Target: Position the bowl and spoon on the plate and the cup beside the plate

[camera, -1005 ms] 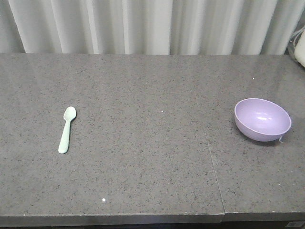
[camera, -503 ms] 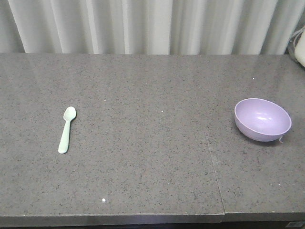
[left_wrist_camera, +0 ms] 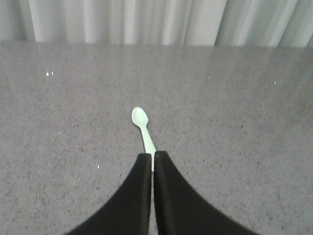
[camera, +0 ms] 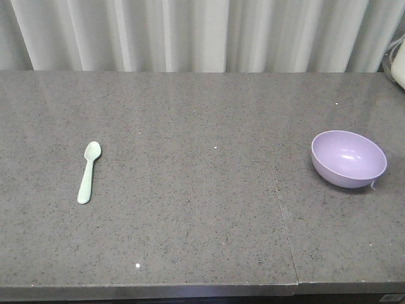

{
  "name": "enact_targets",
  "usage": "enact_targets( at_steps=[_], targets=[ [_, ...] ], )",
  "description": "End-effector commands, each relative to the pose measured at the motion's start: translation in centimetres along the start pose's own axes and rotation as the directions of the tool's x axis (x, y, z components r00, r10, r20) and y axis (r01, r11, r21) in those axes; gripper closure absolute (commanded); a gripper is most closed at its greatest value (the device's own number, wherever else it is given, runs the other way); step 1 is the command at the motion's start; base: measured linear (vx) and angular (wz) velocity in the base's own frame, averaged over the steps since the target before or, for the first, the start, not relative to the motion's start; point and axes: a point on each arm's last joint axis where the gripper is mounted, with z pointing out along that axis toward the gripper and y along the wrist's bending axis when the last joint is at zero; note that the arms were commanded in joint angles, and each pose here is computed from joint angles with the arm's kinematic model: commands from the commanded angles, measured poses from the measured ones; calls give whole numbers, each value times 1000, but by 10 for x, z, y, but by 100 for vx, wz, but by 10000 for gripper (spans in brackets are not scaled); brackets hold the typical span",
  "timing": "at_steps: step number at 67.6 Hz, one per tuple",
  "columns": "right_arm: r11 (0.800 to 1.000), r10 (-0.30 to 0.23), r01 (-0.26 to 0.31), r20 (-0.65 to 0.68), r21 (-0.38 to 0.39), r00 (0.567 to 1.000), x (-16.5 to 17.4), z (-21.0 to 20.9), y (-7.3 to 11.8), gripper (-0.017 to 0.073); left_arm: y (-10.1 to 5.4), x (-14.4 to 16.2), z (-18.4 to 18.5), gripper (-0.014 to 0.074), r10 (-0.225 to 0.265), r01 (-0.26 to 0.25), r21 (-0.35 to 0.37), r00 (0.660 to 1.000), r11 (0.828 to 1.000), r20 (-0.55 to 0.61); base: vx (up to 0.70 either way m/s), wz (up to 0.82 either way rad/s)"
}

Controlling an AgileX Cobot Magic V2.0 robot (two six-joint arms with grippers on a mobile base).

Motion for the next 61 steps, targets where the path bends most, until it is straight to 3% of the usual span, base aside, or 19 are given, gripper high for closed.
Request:
enact_targets(
  at_steps=[1, 14, 25, 61],
  targets=[
    [1000, -20, 21, -32, 23, 999, -26, 4, 0, 570, -3, -26, 8, 600, -8, 8, -3, 999, 1000, -38, 0, 0],
    [999, -15, 26, -241, 41, 970, -53, 24, 2, 570, -5, -43, 31, 600, -16, 12, -19, 964, 1000, -264, 0, 0],
    [999, -12, 27, -295, 46, 955, -68, 32, 3, 570, -5, -46, 45, 600, -22, 12, -29, 930, 1000, -368, 0, 0],
    [999, -11, 27, -307, 46, 952, -69, 34, 3, 552, -5, -45, 47, 592, -23, 13, -30, 927, 999, -375, 0, 0]
  ],
)
